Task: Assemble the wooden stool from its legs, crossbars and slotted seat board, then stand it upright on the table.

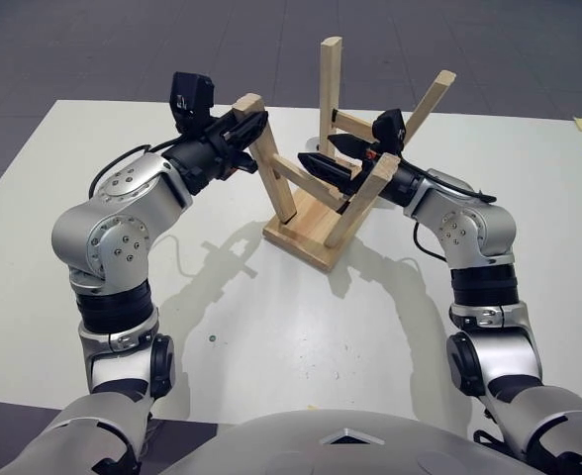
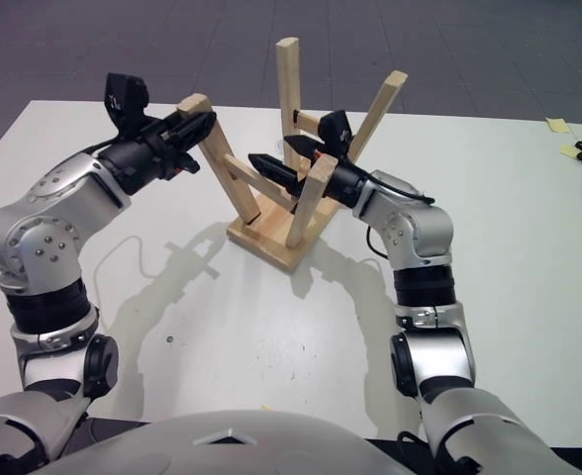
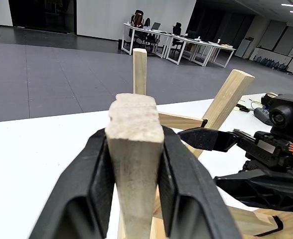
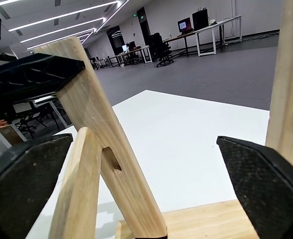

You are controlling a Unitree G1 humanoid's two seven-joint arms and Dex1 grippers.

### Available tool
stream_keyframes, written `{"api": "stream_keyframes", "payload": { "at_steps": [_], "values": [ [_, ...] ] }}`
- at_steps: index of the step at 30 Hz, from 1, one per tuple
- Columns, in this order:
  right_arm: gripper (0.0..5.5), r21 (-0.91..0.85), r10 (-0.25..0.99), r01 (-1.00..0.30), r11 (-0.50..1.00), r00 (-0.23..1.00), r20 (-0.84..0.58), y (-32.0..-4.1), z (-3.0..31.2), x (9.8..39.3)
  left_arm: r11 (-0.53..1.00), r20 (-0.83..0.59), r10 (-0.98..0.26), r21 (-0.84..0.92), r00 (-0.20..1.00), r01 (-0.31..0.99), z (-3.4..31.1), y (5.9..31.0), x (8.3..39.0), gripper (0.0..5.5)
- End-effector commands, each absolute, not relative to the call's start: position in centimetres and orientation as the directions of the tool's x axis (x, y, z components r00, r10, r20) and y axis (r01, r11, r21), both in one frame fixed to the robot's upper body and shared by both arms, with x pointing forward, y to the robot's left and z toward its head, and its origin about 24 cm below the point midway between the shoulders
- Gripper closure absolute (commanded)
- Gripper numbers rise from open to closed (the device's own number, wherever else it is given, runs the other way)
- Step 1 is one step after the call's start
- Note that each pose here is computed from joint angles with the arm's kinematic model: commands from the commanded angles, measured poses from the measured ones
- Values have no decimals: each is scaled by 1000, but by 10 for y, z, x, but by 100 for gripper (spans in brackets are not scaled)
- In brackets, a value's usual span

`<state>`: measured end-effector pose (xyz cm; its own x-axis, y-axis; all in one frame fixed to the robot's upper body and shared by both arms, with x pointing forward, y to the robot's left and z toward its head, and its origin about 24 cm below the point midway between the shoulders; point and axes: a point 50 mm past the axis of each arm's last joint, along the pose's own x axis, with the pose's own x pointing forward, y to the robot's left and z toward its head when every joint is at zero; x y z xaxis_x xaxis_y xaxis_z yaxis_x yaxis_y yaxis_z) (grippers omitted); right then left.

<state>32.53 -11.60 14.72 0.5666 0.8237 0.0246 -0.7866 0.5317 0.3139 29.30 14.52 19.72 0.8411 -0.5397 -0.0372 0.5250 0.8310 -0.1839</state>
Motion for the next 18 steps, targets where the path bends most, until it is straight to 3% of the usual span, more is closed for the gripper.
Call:
{"api": "stream_keyframes", "payload": {
  "at_steps": [1,10,15,18],
  "values": [
    [10,290,826,-788,543,563,-18,-109,147,329,830,34,-548,-102,836,548,213,145,290,447],
    [10,230,825,-794,563,554,-108,-94,138,346,798,16,-601,-48,799,601,207,133,287,448],
    [10,201,848,-825,528,502,-169,-89,126,339,805,9,-591,-48,806,591,204,134,288,448],
    [10,212,857,-831,514,503,-110,-87,133,337,817,-4,-575,-64,818,574,199,135,289,448]
  ]
}}
